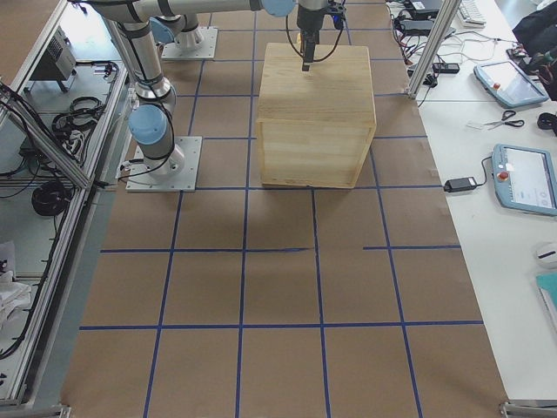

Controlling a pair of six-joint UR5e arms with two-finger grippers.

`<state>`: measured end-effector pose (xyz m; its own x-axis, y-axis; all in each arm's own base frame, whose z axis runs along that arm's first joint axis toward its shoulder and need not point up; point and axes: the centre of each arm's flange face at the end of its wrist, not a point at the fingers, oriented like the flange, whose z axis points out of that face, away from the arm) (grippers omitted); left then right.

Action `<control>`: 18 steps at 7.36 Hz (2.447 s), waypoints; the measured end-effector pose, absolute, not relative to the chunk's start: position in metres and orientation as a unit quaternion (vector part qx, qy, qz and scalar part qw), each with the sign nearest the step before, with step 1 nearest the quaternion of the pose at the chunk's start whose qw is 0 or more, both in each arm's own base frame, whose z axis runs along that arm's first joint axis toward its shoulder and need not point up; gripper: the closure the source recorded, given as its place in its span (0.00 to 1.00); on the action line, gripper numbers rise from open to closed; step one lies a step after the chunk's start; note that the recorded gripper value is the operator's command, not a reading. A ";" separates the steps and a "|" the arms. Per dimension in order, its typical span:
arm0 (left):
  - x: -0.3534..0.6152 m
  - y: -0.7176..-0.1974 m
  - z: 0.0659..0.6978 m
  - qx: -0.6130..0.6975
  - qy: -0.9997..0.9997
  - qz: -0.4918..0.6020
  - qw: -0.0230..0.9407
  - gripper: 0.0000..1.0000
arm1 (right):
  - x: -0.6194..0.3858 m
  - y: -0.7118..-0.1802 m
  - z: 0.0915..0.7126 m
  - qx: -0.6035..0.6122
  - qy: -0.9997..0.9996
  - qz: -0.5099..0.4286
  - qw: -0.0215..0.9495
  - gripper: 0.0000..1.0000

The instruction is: Open upper drawer

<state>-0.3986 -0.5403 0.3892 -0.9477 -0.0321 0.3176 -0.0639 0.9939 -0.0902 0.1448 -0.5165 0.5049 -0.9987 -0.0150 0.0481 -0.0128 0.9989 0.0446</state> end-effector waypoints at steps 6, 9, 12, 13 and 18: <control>-0.396 -0.545 0.379 0.019 -0.989 0.051 0.137 0.00 | 0.145 -0.516 0.505 0.007 -0.999 -0.022 0.024 0.00; -0.391 -0.548 0.379 0.016 -0.991 0.060 0.120 0.00 | 0.145 -0.516 0.505 0.007 -0.999 -0.022 0.024 0.00; -0.388 -0.550 0.382 0.017 -0.991 0.063 0.119 0.00 | 0.145 -0.516 0.505 0.007 -0.999 -0.022 0.024 0.00; -0.387 -0.551 0.382 0.017 -0.991 0.064 0.119 0.00 | 0.145 -0.516 0.505 0.007 -0.999 -0.022 0.024 0.00; -0.380 -0.554 0.383 0.008 -0.992 0.072 0.105 0.00 | 0.145 -0.516 0.505 0.006 -0.999 -0.022 0.024 0.00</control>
<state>-0.3796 -0.5536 0.3835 -0.9777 -0.0012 0.2102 -0.0315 0.9895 -0.1408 0.1448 -0.5164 0.5048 -0.9987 -0.0140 0.0481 -0.0119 0.9989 0.0448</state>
